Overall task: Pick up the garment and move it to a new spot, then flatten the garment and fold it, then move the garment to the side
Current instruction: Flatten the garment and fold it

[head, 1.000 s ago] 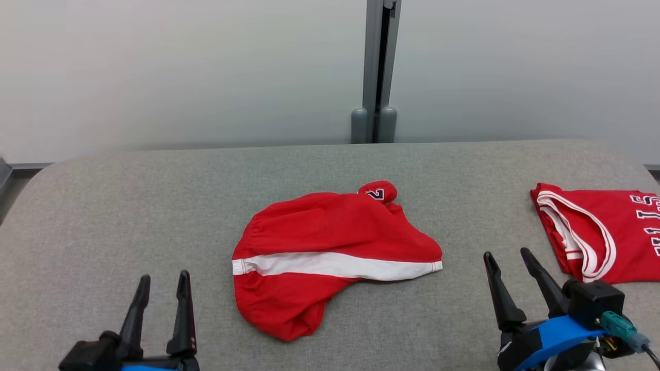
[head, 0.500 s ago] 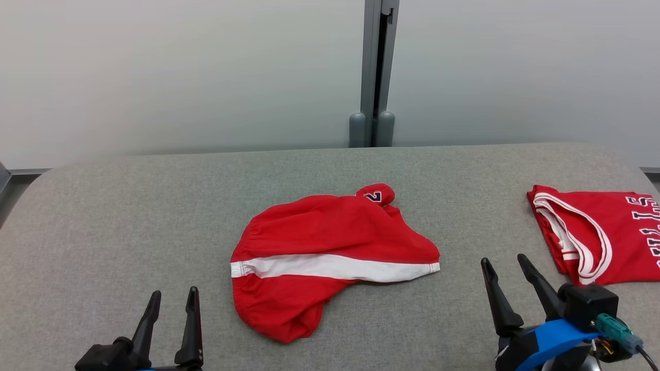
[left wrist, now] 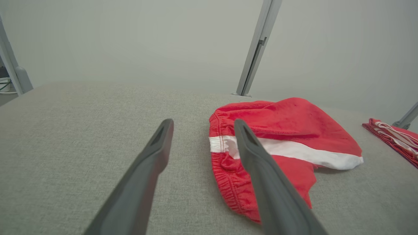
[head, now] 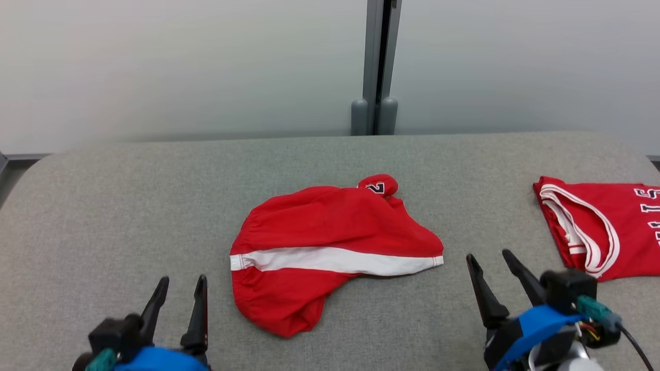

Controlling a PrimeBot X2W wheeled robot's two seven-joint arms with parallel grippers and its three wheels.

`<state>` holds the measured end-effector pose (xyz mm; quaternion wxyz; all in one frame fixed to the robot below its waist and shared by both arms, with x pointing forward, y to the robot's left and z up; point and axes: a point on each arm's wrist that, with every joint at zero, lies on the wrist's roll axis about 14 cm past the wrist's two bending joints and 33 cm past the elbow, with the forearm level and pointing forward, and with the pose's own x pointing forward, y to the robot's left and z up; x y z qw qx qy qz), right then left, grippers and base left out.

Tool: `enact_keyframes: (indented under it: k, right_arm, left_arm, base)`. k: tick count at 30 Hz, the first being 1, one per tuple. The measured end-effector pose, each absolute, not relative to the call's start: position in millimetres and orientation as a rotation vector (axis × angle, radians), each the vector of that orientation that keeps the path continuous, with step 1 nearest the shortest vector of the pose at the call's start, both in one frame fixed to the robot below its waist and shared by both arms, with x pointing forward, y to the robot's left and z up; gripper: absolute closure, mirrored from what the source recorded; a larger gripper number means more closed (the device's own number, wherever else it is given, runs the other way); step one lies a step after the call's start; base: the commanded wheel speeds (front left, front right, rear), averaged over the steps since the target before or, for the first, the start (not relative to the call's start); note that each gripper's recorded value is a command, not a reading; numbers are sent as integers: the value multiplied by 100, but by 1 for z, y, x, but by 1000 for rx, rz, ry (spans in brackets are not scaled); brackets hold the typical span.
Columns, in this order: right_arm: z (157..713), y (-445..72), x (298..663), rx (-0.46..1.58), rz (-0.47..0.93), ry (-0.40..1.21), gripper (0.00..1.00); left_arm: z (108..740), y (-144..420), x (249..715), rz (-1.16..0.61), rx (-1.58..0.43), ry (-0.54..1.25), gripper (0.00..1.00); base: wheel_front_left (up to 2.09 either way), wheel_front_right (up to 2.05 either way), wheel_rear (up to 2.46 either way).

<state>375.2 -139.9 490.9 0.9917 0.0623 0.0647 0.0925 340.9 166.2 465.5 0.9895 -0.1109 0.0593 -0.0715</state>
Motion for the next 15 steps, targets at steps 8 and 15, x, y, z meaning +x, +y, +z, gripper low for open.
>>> enact_keyframes:
  k: [8, 15]
  right_arm:
    - [474, -117, 405, 91, 258, 267, 0]
    - [440, -117, 417, 65, 265, 423, 0]
  left_arm:
    - [437, 144, 385, -229, -206, 291, 0]
    - [395, 130, 401, -256, -206, 484, 0]
  base:
    - [0, 0, 0]
    - [0, 0, 0]
